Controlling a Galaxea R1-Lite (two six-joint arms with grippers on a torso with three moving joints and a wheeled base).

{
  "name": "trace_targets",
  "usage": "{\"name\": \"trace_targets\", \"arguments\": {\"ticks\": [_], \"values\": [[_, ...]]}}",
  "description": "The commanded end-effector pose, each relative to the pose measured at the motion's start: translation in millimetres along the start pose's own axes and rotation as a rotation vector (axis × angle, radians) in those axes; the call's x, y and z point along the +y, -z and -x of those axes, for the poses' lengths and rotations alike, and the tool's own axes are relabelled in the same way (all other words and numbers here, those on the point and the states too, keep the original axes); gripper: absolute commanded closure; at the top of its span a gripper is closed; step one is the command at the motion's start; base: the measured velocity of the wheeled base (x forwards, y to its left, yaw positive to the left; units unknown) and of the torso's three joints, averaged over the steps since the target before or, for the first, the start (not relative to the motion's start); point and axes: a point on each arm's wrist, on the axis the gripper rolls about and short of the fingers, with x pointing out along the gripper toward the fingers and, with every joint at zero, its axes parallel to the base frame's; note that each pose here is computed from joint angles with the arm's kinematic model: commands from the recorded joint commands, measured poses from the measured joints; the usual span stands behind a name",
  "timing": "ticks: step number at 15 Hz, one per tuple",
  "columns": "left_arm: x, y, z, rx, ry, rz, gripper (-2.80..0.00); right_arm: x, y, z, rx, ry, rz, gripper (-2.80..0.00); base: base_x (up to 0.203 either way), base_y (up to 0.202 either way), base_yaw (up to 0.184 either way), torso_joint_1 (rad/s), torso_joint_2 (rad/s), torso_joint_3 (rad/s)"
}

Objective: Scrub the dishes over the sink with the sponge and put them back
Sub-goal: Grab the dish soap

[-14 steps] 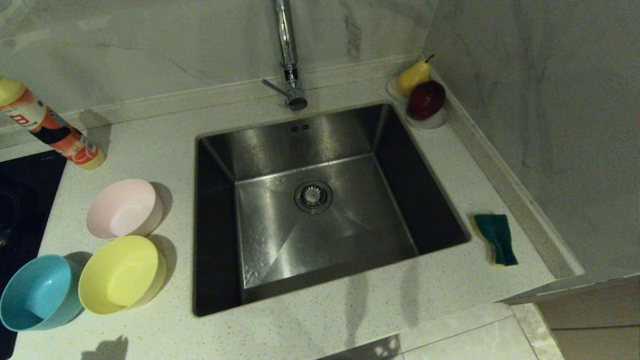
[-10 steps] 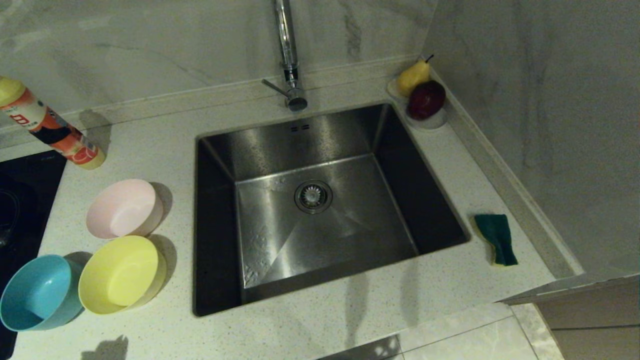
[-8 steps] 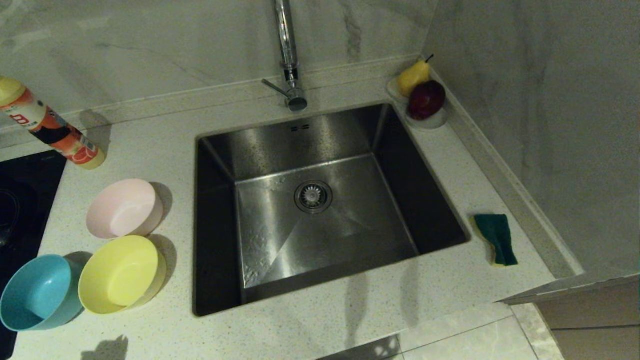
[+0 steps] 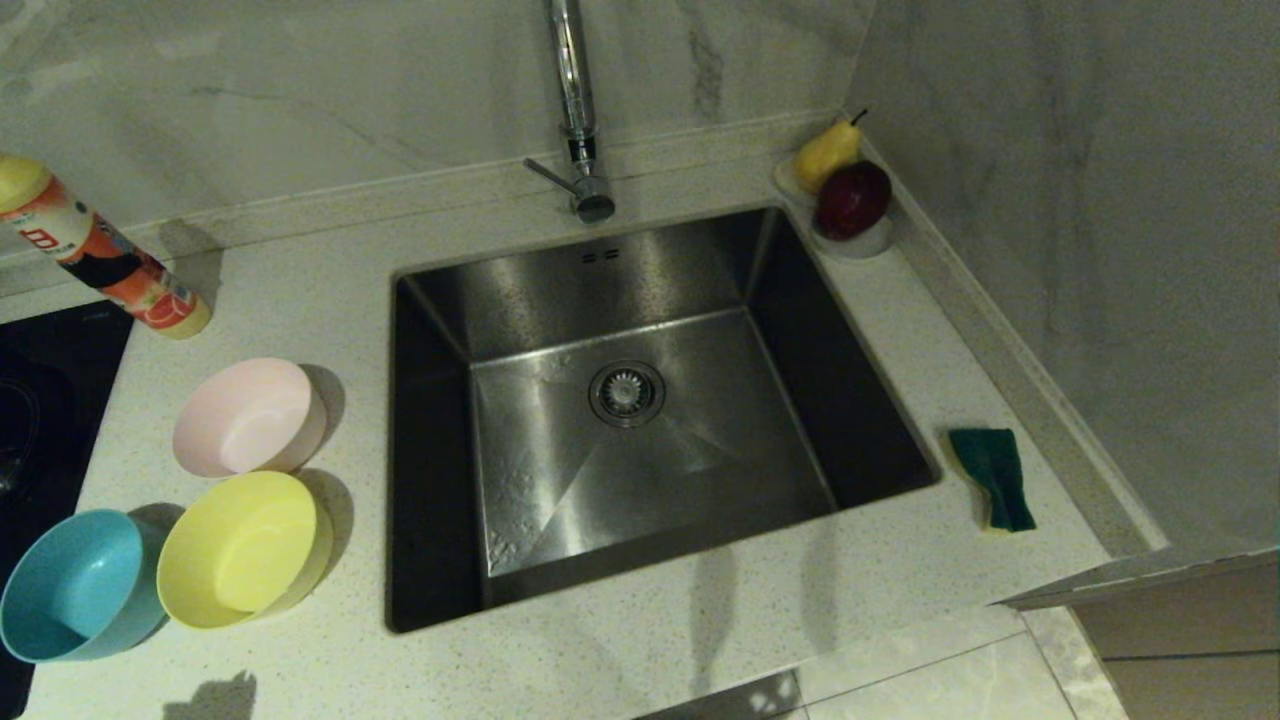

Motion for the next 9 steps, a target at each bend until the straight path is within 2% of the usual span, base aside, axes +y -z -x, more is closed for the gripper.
{"name": "trace_targets", "arguments": {"ticks": [1,9], "values": [[0.0,11.3,-2.1,0.04,-0.001,0.003,0.0,0.0,0.0,0.0,-0.001,0.0,0.001,0.0,0.0,0.0,0.0,0.0,0.0,0.0],[0.4,10.7,-2.1,0.034,-0.019,-0.002,0.0,0.0,0.0,0.0,-0.001,0.0,0.001,0.0,0.0,0.0,0.0,0.0,0.0,0.0]]}}
